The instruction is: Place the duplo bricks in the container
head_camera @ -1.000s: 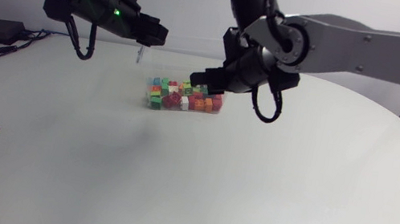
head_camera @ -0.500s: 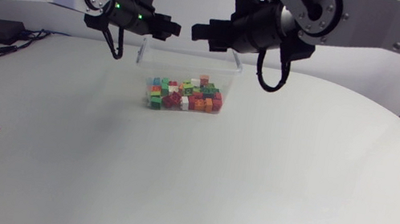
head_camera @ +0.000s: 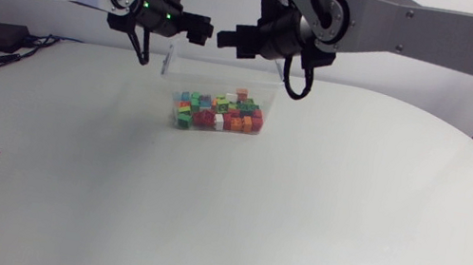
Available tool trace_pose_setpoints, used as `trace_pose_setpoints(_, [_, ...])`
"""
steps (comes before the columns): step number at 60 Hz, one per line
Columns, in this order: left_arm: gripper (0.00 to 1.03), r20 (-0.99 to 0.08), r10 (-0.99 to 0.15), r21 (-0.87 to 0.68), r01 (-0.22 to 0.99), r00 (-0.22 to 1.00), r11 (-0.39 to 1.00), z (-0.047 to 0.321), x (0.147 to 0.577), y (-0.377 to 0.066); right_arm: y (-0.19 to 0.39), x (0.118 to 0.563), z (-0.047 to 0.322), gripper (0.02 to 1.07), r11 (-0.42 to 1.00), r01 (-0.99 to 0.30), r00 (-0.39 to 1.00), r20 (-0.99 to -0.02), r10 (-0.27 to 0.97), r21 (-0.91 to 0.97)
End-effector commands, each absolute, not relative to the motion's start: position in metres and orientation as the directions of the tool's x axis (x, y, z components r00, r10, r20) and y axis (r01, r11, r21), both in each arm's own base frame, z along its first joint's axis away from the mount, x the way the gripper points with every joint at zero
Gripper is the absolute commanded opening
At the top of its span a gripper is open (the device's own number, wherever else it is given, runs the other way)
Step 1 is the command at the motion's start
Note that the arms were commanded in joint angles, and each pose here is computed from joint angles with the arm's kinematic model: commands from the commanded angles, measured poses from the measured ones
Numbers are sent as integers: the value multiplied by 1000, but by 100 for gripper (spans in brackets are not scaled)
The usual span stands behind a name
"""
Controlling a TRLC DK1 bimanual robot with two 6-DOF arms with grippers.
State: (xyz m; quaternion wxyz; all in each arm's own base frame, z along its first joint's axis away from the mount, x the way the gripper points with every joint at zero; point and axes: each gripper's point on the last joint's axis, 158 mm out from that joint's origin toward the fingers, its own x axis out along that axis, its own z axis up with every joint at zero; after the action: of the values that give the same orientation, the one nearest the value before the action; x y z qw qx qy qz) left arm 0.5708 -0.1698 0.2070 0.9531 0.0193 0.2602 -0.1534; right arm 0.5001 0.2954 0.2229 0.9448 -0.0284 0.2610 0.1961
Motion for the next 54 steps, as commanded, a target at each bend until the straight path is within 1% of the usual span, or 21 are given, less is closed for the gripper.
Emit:
trace_pose_setpoints(1, [96, -447, -268, -48, 277, 853, 960, 249, 553, -152, 300, 517, 220, 25, 925, -379, 798, -492, 348, 40])
trace_pose_setpoints(8, [98, -435, -258, -49, 263, 863, 963, 270, 528, -133, 309, 530, 213, 25, 924, -379, 798, -491, 350, 42])
trace_pose_setpoints(13, [98, -431, -261, -52, 266, 863, 963, 279, 515, -123, 315, 542, 210, 25, 925, -378, 801, -485, 350, 44])
trace_pose_setpoints(17, [98, -452, -255, -44, 264, 855, 963, 281, 497, -113, 319, 550, 205, 25, 925, -376, 802, -485, 349, 44])
trace_pose_setpoints(24, [98, -467, -260, -35, 276, 845, 960, 277, 478, -108, 322, 561, 198, 25, 928, -369, 801, -491, 342, 46])
trace_pose_setpoints(37, [98, -504, -261, -9, 298, 823, 955, 259, 442, -102, 320, 579, 184, 25, 935, -352, 794, -517, 321, 40])
trace_pose_setpoints(50, [98, -513, -260, 2, 305, 818, 952, 253, 422, -95, 326, 590, 170, 25, 937, -347, 778, -547, 310, 37])
trace_pose_setpoints(52, [98, -519, -262, -1, 306, 814, 952, 252, 420, -94, 326, 590, 168, 26, 938, -345, 774, -553, 307, 38])
trace_pose_setpoints(53, [98, -519, -265, -1, 309, 813, 951, 251, 419, -94, 327, 590, 167, 28, 938, -345, 772, -556, 308, 40])
trace_pose_setpoints(54, [98, -519, -265, -2, 309, 813, 951, 251, 417, -94, 326, 592, 167, 32, 941, -338, 776, -555, 299, 35])
